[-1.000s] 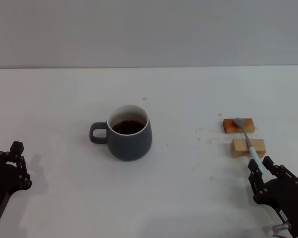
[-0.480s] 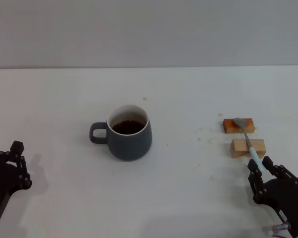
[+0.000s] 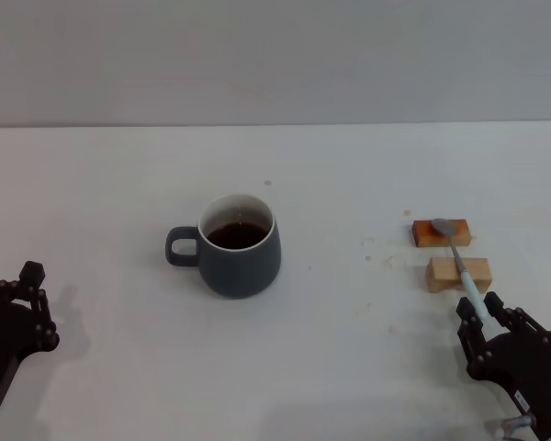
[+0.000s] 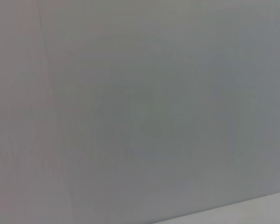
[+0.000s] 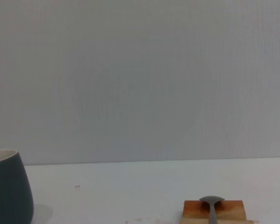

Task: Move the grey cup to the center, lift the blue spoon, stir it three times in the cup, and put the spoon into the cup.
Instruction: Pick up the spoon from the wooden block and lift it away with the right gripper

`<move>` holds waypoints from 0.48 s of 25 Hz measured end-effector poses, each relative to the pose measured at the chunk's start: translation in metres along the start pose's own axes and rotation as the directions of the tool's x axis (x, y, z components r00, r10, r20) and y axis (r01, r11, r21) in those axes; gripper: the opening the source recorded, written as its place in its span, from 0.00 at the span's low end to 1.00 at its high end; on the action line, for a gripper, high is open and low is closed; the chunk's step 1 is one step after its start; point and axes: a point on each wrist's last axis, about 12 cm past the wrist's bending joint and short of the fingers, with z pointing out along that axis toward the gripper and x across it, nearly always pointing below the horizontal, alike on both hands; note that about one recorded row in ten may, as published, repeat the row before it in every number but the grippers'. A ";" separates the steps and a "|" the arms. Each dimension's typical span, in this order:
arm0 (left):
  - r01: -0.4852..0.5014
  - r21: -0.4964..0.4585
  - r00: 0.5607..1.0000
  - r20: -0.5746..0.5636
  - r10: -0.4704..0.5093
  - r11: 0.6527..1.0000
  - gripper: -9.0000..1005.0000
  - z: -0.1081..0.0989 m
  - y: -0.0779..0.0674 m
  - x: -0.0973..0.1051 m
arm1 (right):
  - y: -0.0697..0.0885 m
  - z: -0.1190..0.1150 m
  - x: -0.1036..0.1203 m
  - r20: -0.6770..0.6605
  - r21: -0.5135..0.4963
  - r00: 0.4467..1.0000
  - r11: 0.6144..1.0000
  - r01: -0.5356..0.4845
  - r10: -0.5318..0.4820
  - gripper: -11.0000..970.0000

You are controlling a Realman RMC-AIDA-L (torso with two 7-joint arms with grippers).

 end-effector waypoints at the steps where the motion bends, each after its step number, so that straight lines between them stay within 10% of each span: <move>1: 0.000 0.000 1.000 0.000 0.000 1.000 0.01 0.000 0.000 0.000 | 0.000 0.000 0.000 0.000 0.000 1.000 1.000 0.000 0.000 0.33; 12: 0.000 0.000 1.000 0.000 0.000 1.000 0.01 0.000 0.000 0.000 | 0.000 -0.001 0.000 -0.002 0.000 1.000 1.000 -0.001 0.001 0.32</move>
